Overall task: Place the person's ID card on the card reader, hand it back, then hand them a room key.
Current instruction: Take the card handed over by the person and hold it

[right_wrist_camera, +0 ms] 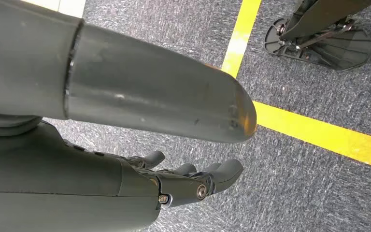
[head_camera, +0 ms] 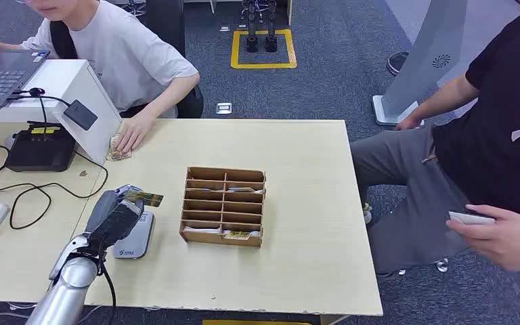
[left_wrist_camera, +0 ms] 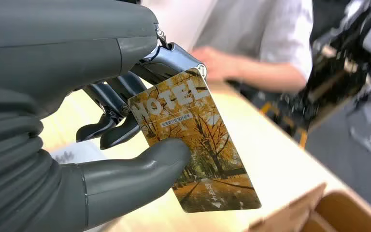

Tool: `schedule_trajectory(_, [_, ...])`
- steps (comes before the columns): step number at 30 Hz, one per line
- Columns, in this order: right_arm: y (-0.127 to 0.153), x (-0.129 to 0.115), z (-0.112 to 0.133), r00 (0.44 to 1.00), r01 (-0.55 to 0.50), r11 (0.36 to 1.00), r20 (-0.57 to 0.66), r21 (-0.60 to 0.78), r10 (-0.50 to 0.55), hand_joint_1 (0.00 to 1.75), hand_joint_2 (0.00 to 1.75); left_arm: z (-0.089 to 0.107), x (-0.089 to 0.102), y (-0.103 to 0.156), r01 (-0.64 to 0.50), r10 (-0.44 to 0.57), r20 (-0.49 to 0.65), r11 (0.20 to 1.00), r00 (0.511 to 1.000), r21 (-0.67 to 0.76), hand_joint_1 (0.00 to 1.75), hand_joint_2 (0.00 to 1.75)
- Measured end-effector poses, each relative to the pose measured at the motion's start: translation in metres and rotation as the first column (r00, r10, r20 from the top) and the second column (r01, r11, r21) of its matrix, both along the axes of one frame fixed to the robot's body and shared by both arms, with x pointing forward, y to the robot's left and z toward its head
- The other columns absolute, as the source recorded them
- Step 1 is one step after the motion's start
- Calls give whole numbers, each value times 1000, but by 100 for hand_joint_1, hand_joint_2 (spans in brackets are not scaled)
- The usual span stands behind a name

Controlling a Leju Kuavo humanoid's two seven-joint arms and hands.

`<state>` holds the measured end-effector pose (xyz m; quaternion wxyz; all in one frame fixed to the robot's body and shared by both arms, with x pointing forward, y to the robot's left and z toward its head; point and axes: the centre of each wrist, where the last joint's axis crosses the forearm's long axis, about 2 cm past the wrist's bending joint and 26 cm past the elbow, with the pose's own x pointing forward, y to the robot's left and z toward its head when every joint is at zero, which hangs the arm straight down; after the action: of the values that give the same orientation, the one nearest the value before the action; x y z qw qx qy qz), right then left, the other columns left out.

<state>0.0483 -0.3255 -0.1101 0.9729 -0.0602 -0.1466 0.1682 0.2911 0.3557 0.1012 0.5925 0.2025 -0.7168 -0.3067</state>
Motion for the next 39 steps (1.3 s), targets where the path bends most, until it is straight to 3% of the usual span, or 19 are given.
schedule_trajectory(10, [0,0,0,1000,9,1000,8,4,-9,0,0,-5,-2,15,3,12,-80,983,997,185,175,175])
schedule_trajectory(18, [0,0,0,1000,9,1000,9,-3,-9,0,0,-14,-1,22,-44,79,-102,951,992,305,175,175])
schedule_trajectory(35, [0,-1,0,1000,4,1000,9,-4,-4,0,0,-19,-6,35,-53,105,-127,932,986,359,175,175])
schedule_trajectory(37, [0,-1,0,1000,3,1000,8,-4,-3,0,0,-21,-8,35,-31,81,-145,947,986,320,175,175])
schedule_trajectory(39, [0,-1,0,1000,1,1000,7,-1,-1,0,0,-23,-12,35,37,-10,-171,987,985,158,175,175])
